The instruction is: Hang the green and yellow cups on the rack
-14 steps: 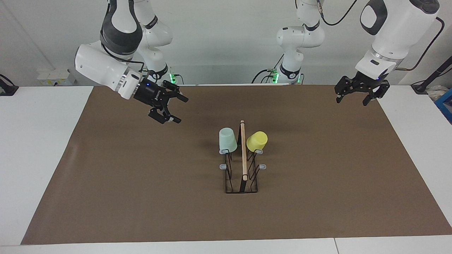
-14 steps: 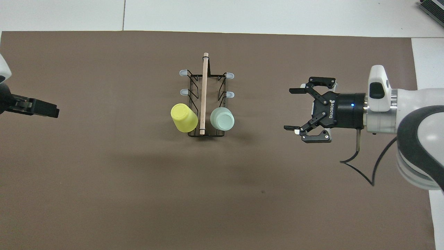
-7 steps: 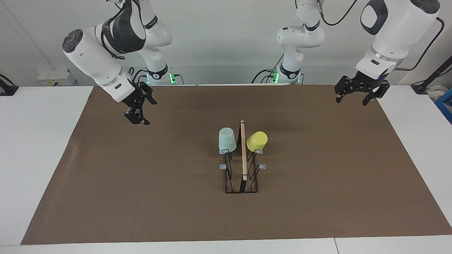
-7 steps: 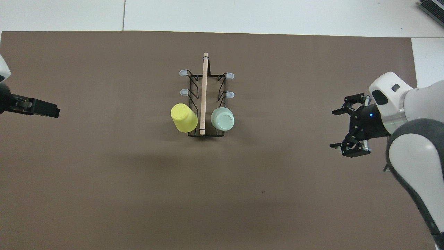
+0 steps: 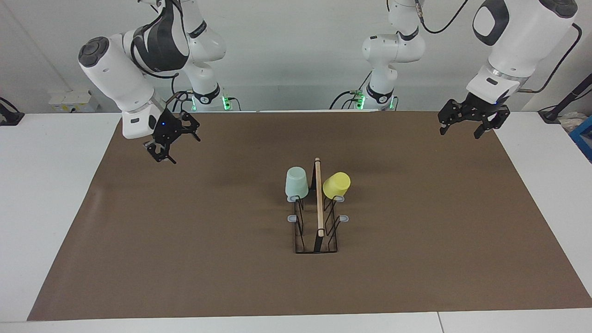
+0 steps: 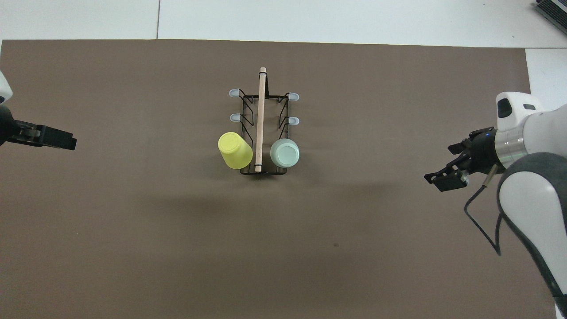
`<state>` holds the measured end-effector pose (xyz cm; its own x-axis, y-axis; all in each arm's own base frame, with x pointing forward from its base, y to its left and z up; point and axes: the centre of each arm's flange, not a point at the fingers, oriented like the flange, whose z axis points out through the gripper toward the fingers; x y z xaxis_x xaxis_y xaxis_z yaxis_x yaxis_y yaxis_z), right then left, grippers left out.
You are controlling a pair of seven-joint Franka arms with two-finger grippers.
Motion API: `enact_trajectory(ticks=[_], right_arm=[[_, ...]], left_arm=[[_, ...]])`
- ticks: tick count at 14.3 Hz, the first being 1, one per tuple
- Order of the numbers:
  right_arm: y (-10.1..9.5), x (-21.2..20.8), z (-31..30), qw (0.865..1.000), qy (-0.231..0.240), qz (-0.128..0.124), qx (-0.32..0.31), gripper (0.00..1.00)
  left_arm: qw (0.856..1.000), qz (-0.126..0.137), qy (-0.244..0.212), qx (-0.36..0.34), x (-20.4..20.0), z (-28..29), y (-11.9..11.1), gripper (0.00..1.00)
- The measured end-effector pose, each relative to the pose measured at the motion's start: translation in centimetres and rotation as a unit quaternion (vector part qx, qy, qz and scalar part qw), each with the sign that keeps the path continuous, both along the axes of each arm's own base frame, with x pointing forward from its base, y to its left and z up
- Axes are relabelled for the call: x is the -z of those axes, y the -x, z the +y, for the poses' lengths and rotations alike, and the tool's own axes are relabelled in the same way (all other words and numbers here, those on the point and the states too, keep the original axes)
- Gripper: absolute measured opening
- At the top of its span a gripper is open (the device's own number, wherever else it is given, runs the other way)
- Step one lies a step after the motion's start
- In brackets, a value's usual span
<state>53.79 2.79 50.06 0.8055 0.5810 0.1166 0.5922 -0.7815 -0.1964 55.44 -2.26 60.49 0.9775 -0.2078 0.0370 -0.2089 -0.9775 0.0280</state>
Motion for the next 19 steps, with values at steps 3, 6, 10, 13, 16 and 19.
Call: enact_trajectory(ticks=[3,6,10,13,16,19], right_arm=[[0.0,0.2,-0.3,0.991,0.034,0.028,0.129,1.00],[0.2,-0.1,-0.4,0.979,0.066,0.049,0.188,1.00],[1.2,-1.7,-0.4,0.954,0.091,0.115,0.263,1.00],[1.3,-3.8,0.4,0.947,0.097,0.120,0.282,1.00],[0.9,-5.1,0.4,0.947,0.095,0.109,0.288,1.00],[0.3,-4.7,0.4,0.944,0.095,0.111,0.296,1.00]], left_arm=[[1.000,0.000,0.000,-0.001,0.0,0.1,0.0,1.00],[1.000,-0.001,0.000,-0.002,-0.1,0.3,0.0,1.00],[1.000,-0.002,0.000,-0.003,-0.2,0.3,0.0,1.00],[1.000,-0.003,0.000,-0.003,-0.3,0.5,0.1,1.00],[1.000,-0.004,0.000,0.000,-0.3,1.5,0.0,1.00],[1.000,-0.004,0.000,0.002,-0.3,2.0,0.0,1.00]])
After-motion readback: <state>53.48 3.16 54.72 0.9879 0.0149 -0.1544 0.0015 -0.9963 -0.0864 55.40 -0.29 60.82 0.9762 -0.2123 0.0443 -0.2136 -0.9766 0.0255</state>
